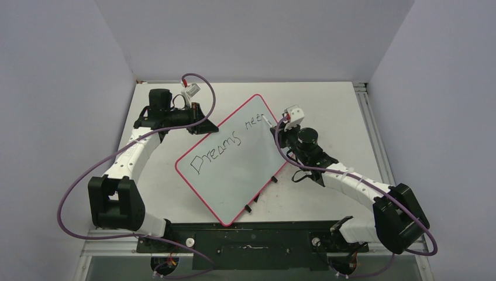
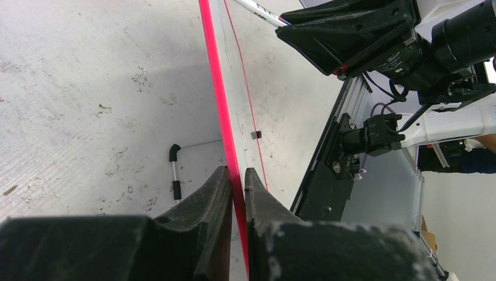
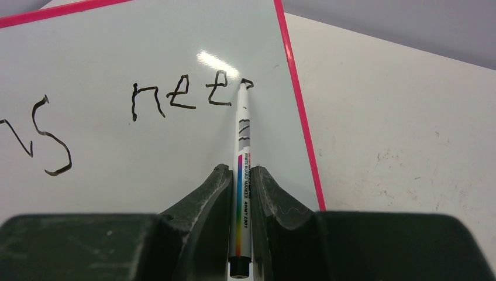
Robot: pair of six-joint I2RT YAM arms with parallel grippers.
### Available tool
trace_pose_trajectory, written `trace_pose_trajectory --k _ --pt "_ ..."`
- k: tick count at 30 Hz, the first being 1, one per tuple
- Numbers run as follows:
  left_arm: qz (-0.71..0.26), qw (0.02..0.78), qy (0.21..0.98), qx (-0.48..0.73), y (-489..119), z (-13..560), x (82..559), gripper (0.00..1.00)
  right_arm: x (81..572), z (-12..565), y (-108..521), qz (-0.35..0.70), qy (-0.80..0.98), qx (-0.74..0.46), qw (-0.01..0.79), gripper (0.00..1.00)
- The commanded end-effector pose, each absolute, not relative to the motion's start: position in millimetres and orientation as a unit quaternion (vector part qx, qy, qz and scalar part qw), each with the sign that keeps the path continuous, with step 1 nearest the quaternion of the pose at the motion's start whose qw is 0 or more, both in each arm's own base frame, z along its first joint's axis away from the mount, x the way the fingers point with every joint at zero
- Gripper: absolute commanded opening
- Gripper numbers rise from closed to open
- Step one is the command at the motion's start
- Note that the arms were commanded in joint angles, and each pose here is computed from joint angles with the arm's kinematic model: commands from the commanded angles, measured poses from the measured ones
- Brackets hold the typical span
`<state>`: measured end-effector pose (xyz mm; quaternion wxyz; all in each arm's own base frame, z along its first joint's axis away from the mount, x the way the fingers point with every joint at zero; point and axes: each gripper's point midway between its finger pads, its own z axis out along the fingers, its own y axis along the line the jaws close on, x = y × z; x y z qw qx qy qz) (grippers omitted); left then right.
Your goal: Write a sentence on the whiteboard
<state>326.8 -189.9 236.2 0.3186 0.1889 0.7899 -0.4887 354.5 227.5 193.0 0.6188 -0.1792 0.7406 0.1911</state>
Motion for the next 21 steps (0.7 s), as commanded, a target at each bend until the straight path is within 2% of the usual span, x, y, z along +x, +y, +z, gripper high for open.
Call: trace_pose_trajectory --k 1,21 --pt "-0.503 0.313 0.777 0.213 -194 237 319 0.0 354 216 233 0.209 0.714 -0.186 0.642 0.05" --pt "-0.505 0.313 0.776 0.213 -194 236 319 0.0 352 200 222 0.189 0.734 -0.167 0.631 0.05"
